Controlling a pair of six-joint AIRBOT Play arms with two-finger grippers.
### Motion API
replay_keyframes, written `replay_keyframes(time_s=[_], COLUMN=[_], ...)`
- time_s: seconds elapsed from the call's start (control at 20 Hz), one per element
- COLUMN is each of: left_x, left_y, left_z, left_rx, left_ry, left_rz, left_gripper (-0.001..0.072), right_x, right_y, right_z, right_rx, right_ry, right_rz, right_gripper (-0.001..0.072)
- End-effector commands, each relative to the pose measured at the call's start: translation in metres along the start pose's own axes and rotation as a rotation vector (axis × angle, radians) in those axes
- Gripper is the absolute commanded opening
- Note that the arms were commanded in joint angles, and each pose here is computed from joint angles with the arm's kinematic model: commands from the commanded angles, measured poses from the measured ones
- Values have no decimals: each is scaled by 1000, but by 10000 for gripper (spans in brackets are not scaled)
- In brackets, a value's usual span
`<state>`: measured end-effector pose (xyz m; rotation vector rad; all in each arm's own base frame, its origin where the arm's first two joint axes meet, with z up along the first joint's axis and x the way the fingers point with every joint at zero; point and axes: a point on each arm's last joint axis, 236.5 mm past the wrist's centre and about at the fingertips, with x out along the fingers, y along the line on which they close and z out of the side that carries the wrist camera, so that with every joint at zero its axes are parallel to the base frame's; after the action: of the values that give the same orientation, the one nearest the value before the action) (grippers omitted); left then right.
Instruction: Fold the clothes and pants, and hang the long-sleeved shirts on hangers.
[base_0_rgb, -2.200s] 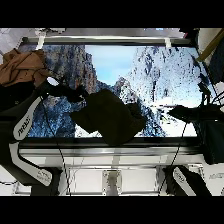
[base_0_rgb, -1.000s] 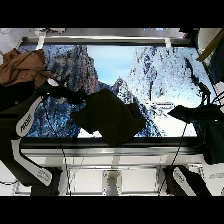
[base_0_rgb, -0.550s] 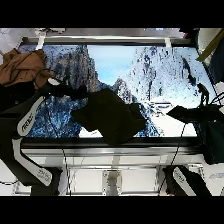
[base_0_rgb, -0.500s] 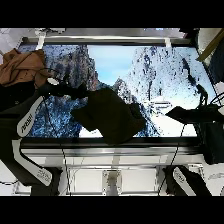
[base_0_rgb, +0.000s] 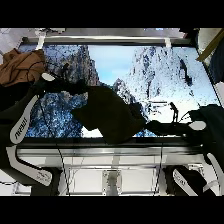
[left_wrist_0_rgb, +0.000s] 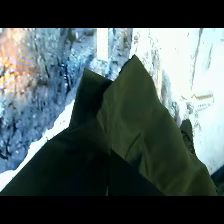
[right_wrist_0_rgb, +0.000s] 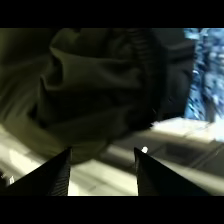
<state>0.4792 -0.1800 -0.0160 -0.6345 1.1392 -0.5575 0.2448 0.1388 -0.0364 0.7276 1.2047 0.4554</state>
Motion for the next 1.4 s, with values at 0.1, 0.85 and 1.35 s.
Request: replay_keyframes(time_s=[0.1,0.85,1.35], left_x=[-7,-216,-349], left_y=[-9,-133,-202], left_z=[-1,33,59], left_rx=[27,386,611], left_ry=[1,-419,-935], left_rz=[-11,-23,126], left_gripper=[10,8,8], right_x=[39,-83,-172], right_y=[5,216,332], right_z=[8,95,166], right_rx=[-64,-642,-880], right_ry=[-89,-355,-579], right_rz=[-44,166,185], right_gripper=[458,26,23])
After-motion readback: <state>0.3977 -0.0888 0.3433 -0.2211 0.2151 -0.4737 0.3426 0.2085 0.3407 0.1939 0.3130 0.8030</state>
